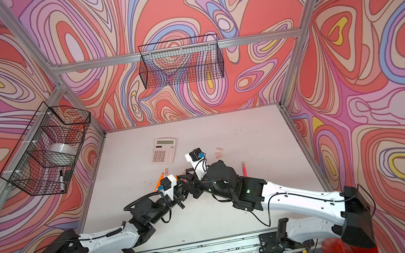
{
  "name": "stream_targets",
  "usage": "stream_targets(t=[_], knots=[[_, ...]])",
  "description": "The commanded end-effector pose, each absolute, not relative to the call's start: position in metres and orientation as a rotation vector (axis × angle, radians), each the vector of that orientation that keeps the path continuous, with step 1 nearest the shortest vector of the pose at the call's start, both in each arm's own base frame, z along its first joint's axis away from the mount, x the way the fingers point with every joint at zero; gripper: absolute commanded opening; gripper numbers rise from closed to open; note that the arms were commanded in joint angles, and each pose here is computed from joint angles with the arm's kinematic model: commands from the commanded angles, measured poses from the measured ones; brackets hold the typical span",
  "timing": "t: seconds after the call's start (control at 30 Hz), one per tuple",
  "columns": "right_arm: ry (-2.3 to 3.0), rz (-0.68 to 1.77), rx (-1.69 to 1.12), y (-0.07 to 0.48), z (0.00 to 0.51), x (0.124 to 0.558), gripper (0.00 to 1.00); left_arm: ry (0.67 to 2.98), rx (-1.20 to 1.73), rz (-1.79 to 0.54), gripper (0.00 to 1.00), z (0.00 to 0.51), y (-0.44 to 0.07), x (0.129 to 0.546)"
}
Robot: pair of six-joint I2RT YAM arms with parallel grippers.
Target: Insert the pens into the pen caps
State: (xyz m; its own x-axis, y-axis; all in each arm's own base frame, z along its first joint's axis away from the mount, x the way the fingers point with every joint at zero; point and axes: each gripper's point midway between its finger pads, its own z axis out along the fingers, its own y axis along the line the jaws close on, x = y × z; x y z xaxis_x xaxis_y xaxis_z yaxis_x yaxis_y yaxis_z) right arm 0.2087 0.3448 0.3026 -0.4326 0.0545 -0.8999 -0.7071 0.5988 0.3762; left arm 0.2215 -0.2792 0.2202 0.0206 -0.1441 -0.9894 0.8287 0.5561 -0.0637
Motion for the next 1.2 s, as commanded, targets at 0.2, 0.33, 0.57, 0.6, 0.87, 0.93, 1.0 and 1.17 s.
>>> stream_targets(t=[0.2, 0.33, 0.57, 0.6, 0.87, 0.93, 1.0, 1.17], knots=[[1.763, 0.946, -0.507, 0.347, 0.335, 0.212, 0.32, 1.307, 0.629, -0.850, 0.00, 0.233, -0.279, 0.225], [1.782, 0.949, -0.516, 0.351, 0.329, 0.213, 0.25, 1.305, 0.629, -0.851, 0.00, 0.233, -0.279, 0.225], [1.820, 0.914, -0.480, 0.347, 0.316, 0.218, 0.24, 1.298, 0.623, -0.853, 0.00, 0.234, -0.277, 0.224], [1.821, 0.906, -0.469, 0.345, 0.316, 0.219, 0.24, 1.296, 0.624, -0.853, 0.00, 0.235, -0.277, 0.224], [1.839, 0.901, -0.406, 0.336, 0.305, 0.221, 0.15, 1.275, 0.619, -0.863, 0.00, 0.238, -0.276, 0.221], [1.834, 0.920, -0.387, 0.334, 0.301, 0.220, 0.15, 1.274, 0.611, -0.863, 0.00, 0.238, -0.274, 0.221], [1.835, 0.934, -0.366, 0.332, 0.297, 0.219, 0.15, 1.273, 0.602, -0.864, 0.00, 0.239, -0.273, 0.222], [1.848, 0.936, -0.350, 0.330, 0.285, 0.219, 0.15, 1.263, 0.595, -0.870, 0.00, 0.241, -0.272, 0.221]])
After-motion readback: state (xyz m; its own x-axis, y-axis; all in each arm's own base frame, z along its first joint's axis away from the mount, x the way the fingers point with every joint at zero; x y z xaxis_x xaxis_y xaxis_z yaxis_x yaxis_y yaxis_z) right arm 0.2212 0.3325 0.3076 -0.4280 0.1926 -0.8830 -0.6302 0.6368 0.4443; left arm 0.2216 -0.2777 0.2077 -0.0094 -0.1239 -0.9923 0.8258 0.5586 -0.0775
